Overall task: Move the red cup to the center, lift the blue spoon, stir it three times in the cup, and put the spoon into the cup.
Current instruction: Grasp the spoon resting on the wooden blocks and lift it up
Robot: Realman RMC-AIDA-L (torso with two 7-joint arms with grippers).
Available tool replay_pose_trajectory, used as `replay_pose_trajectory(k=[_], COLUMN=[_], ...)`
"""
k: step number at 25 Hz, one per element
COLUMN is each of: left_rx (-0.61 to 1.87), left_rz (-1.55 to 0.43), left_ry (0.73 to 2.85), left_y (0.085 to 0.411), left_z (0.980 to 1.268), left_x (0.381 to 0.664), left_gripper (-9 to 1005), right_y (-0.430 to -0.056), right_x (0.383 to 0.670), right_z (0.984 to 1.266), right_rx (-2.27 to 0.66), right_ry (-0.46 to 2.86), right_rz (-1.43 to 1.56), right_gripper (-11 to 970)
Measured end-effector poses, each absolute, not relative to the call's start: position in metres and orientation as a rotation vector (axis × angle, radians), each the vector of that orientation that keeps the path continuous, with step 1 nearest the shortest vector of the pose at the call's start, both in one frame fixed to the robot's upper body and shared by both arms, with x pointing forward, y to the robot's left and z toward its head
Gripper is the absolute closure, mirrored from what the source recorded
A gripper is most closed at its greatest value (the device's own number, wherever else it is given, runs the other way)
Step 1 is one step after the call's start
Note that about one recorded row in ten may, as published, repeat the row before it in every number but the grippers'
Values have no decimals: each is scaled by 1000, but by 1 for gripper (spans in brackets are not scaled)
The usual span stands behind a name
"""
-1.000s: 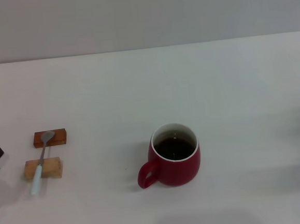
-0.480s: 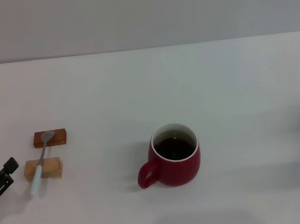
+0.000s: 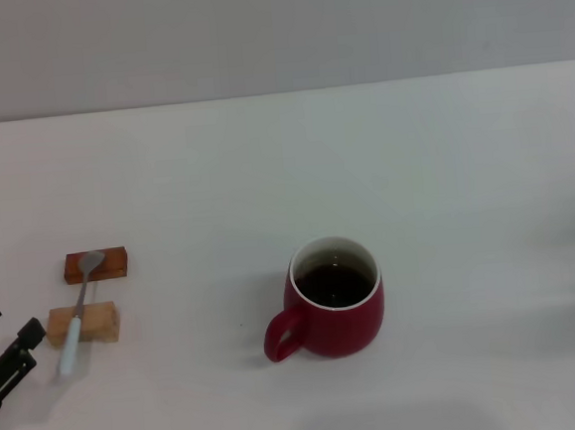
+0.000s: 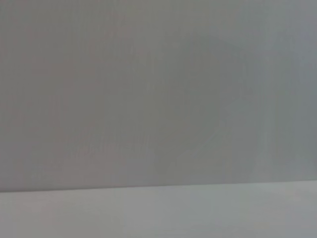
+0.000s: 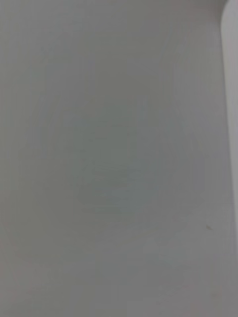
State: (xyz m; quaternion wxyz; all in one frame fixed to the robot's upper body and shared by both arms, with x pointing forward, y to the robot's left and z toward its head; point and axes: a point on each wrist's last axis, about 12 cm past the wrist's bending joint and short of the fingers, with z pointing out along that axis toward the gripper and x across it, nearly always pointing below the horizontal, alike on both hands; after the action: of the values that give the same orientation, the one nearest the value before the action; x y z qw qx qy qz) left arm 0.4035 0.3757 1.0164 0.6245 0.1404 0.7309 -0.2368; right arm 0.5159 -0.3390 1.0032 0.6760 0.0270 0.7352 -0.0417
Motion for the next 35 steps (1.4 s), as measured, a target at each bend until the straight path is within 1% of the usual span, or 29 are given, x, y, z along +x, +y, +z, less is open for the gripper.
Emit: replay_pose_trajectory(k=[8, 16, 22, 35], left_rx=[320, 304, 290, 321], left_rz=[-560, -561, -575, -596], left_ry=[1693, 1703, 1706, 1727], left_y=[371, 370, 365, 351], left_z=[1012, 1009, 1006, 999], left_x=[399, 394, 387, 385], left_gripper=[319, 320, 319, 320], right_y=[-347, -348, -351, -353], right_x=[515, 500, 501, 503], right_z=[1016, 1031, 1029, 1027], right_rx=[137, 183, 197, 202], right_ry=[1540, 1356, 1374, 1405], right_rz=[-121, -130, -139, -144], right_gripper=[959, 960, 960, 960])
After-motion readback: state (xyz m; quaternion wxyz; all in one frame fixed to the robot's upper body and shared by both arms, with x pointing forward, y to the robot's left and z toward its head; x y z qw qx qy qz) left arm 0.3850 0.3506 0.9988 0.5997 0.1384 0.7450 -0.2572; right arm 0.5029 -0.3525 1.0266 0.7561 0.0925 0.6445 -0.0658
